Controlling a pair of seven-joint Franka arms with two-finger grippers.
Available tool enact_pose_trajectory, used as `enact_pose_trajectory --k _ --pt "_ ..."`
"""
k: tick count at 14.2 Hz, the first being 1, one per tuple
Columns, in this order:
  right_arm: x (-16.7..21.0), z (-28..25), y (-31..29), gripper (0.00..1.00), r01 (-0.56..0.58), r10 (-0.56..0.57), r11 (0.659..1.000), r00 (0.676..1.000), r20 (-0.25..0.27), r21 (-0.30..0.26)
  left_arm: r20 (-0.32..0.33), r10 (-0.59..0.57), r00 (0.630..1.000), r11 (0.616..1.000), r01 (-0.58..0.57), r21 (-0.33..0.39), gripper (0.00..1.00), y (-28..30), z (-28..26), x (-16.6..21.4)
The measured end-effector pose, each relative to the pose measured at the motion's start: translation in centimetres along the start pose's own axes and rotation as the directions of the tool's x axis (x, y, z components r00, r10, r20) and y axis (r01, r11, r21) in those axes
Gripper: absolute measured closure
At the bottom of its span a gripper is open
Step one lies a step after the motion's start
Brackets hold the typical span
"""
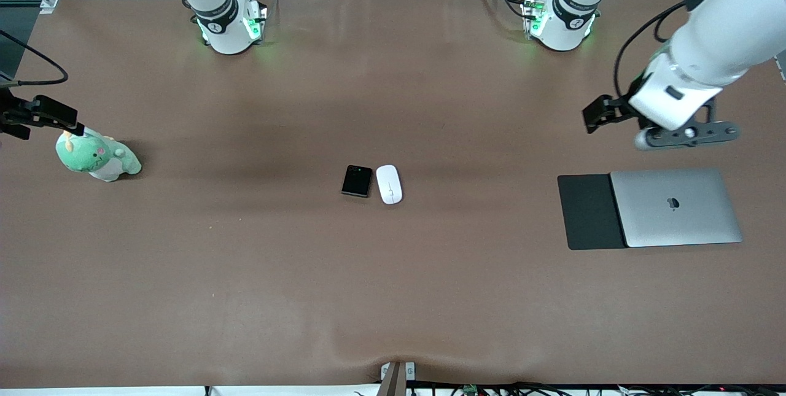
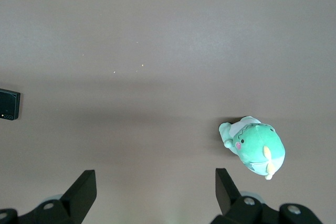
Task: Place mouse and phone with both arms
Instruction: 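Move the left gripper from rest toward the white mouse, then lower the left gripper over the white mouse and grasp it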
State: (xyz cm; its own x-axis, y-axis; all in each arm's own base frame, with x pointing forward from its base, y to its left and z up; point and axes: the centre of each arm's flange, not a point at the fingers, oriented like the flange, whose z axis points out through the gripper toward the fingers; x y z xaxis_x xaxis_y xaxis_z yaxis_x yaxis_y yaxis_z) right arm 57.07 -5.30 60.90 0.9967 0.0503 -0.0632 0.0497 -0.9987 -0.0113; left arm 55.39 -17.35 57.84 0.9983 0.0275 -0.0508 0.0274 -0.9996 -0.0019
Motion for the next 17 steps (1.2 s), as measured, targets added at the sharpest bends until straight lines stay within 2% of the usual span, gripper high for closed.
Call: enact_pose_trajectory --k 3,6,9,11,14,17 --pt "0.0 0.1 0.1 0.00 -0.002 0.002 1.000 1.000 0.000 0.000 0.002 0.066 0.998 0.998 -0.066 -0.019 0.00 5.5 2.6 0.6" --pt "0.2 0.4 0.1 0.00 -0.002 0.002 1.000 1.000 0.007 0.000 0.038 0.088 0.995 0.995 -0.086 -0.046 0.00 10.0 6.1 2.5" --pt "0.6 1.1 0.2 0.00 -0.003 0.003 1.000 1.000 0.019 0.000 0.022 0.058 0.998 0.995 -0.056 -0.083 0.00 14.5 10.3 4.7" --pt "0.7 1.4 0.2 0.00 -0.003 0.003 1.000 1.000 0.024 0.000 -0.008 0.049 0.999 0.996 -0.049 -0.070 0.00 17.7 13.4 5.1" --pt "0.8 1.6 0.2 0.00 -0.003 0.003 1.000 1.000 0.027 0.001 -0.052 -0.025 0.998 0.999 0.023 -0.039 0.00 23.0 18.0 4.0" --pt "0.9 1.7 0.0 0.00 -0.001 0.001 1.000 1.000 0.027 0.001 -0.069 -0.111 0.991 0.994 0.110 -0.027 0.00 27.0 22.2 2.4"
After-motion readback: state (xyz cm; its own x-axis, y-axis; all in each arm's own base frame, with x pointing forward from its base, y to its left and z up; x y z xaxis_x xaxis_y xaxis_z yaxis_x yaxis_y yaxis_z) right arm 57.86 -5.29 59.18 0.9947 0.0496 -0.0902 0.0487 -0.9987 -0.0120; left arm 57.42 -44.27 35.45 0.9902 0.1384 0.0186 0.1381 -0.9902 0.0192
